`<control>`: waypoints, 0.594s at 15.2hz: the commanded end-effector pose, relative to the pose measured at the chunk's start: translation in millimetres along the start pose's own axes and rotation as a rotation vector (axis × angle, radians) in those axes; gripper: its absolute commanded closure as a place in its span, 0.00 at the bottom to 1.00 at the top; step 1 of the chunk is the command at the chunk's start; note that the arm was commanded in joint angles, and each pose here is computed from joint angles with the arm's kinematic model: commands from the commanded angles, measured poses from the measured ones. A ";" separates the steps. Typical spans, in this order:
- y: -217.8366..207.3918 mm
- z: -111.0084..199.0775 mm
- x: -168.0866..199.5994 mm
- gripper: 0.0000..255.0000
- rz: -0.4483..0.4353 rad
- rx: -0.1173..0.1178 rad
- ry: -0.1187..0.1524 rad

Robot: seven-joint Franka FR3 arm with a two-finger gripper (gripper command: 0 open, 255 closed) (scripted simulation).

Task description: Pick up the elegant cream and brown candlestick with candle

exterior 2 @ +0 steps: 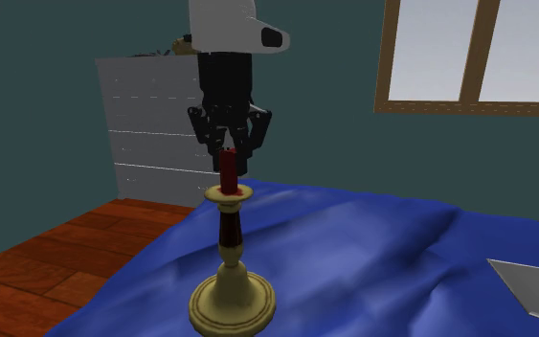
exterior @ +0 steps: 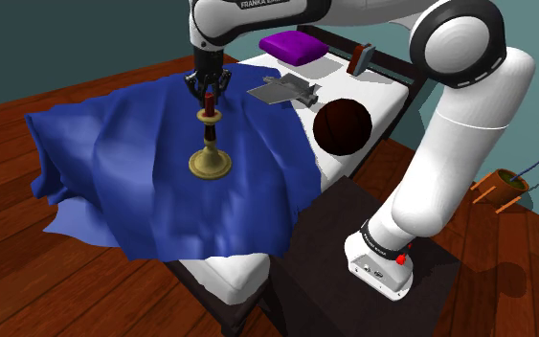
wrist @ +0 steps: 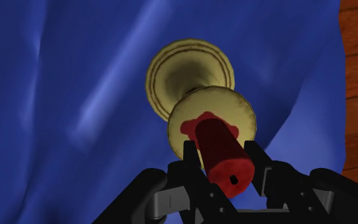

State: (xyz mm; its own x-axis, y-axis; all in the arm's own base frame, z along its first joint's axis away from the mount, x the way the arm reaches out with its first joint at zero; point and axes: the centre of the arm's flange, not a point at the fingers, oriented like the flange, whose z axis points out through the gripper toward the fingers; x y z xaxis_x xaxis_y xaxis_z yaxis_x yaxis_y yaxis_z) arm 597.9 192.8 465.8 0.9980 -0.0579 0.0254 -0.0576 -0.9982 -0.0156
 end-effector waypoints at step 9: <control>0.1 -46.9 0.9 1.00 0.001 -0.001 -0.001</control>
State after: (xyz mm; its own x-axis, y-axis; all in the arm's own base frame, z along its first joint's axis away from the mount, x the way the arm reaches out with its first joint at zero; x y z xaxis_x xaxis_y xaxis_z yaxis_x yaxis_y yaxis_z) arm 597.5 191.1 504.9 0.9980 -0.0587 0.0231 -0.0583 -0.9982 -0.0145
